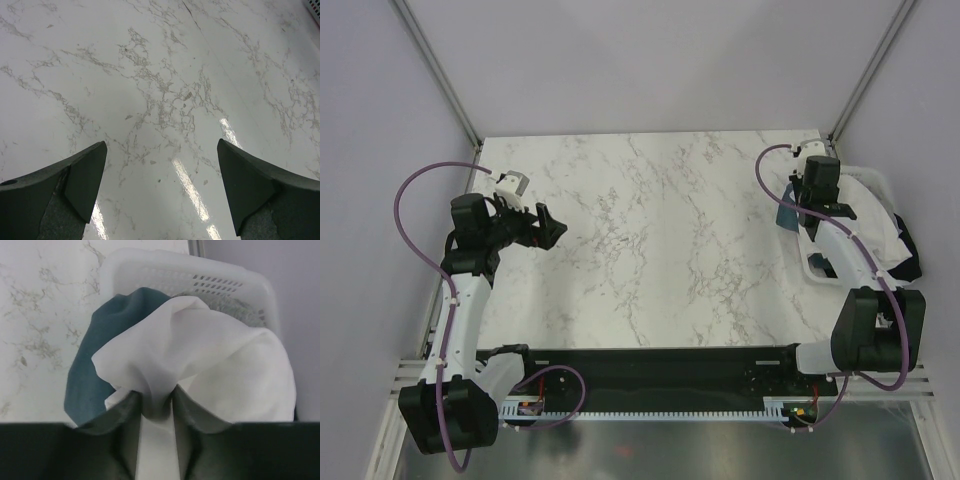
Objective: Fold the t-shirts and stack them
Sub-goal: Grab the tshirt from the pile, then move the tshirt to the center of the board
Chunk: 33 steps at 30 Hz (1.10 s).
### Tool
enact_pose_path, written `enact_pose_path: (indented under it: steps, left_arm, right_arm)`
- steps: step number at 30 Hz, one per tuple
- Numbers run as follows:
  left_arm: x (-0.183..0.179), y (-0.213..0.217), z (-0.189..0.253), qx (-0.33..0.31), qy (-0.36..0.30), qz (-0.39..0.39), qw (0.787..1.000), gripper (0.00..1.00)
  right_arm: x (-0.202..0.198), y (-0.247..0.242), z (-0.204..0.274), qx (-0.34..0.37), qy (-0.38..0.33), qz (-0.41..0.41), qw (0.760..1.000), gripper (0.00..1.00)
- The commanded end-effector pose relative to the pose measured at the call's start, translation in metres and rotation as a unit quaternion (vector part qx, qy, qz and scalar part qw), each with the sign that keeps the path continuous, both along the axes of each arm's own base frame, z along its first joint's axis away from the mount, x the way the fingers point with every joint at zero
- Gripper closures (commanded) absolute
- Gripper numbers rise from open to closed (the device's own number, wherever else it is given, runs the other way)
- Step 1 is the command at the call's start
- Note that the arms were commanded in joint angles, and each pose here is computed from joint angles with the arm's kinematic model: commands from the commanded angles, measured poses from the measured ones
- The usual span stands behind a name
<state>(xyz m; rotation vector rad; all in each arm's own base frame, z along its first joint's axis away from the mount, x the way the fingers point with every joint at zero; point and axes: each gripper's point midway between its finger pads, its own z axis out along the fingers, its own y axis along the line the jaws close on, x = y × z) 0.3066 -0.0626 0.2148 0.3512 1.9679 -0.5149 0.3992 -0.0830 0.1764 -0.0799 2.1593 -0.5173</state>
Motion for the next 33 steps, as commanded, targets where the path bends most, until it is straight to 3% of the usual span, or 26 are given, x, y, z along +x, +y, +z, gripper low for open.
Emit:
enact_pose_path:
  steps: [1, 2, 3, 10, 15, 18, 19, 22, 23, 24, 25, 28, 30, 32, 33]
  left_arm:
    - [0.001, -0.003, 0.009, 0.002, -0.026, -0.014, 1.000, 0.01]
    - [0.001, -0.003, 0.009, 0.002, -0.026, -0.014, 1.000, 0.01]
    - [0.001, -0.003, 0.009, 0.002, -0.027, -0.014, 1.000, 0.01]
    - [0.001, -0.003, 0.009, 0.002, -0.027, -0.014, 1.000, 0.01]
    - [0.004, 0.001, 0.008, 0.008, -0.032, -0.003, 0.999, 0.01]
    - [0.004, 0.002, 0.007, 0.010, -0.035, -0.001, 0.999, 0.01]
    - [0.004, 0.002, 0.006, 0.009, -0.033, 0.000, 0.999, 0.01]
    - [0.004, 0.004, 0.007, 0.011, -0.036, 0.005, 0.999, 0.01]
    - [0.004, 0.004, 0.008, 0.011, -0.037, 0.007, 0.999, 0.01]
    - [0.005, 0.006, 0.008, 0.012, -0.039, 0.011, 0.999, 0.01]
    - [0.005, 0.006, 0.008, 0.012, -0.038, 0.013, 0.999, 0.01]
    - [0.005, 0.009, 0.009, 0.012, -0.041, 0.019, 0.999, 0.01]
    - [0.005, 0.010, 0.009, 0.011, -0.040, 0.021, 0.999, 0.01]
    - [0.006, 0.012, 0.009, 0.011, -0.041, 0.024, 0.999, 0.01]
    - [0.006, 0.011, 0.010, 0.010, -0.041, 0.024, 0.999, 0.01]
  right_arm:
    - [0.011, -0.007, 0.034, -0.007, -0.055, -0.019, 0.998, 0.88]
    - [0.011, -0.006, 0.037, -0.005, -0.061, -0.018, 0.998, 0.99]
    - [0.010, -0.006, 0.042, -0.004, -0.068, -0.019, 0.998, 1.00]
    - [0.012, 0.004, 0.102, 0.000, -0.136, 0.010, 0.991, 1.00]
    - [0.024, 0.037, 0.208, 0.044, -0.236, 0.086, 0.967, 1.00]
    - [0.026, 0.082, 0.268, 0.110, -0.288, 0.179, 0.934, 1.00]
    - [0.018, 0.105, 0.314, 0.125, -0.321, 0.228, 0.911, 1.00]
    - [0.012, 0.158, 0.352, 0.186, -0.328, 0.311, 0.872, 1.00]
    - [-0.009, 0.180, 0.389, 0.196, -0.351, 0.367, 0.839, 1.00]
    - [-0.012, 0.196, 0.397, 0.224, -0.346, 0.393, 0.822, 1.00]
    - [-0.042, 0.218, 0.426, 0.236, -0.356, 0.460, 0.778, 1.00]
    - [-0.082, 0.245, 0.458, 0.264, -0.357, 0.548, 0.709, 1.00]
    - [-0.092, 0.250, 0.456, 0.277, -0.344, 0.566, 0.696, 1.00]
    - [-0.079, 0.254, 0.419, 0.295, -0.302, 0.564, 0.709, 0.98]
    - [-0.069, 0.253, 0.398, 0.295, -0.287, 0.558, 0.721, 0.91]
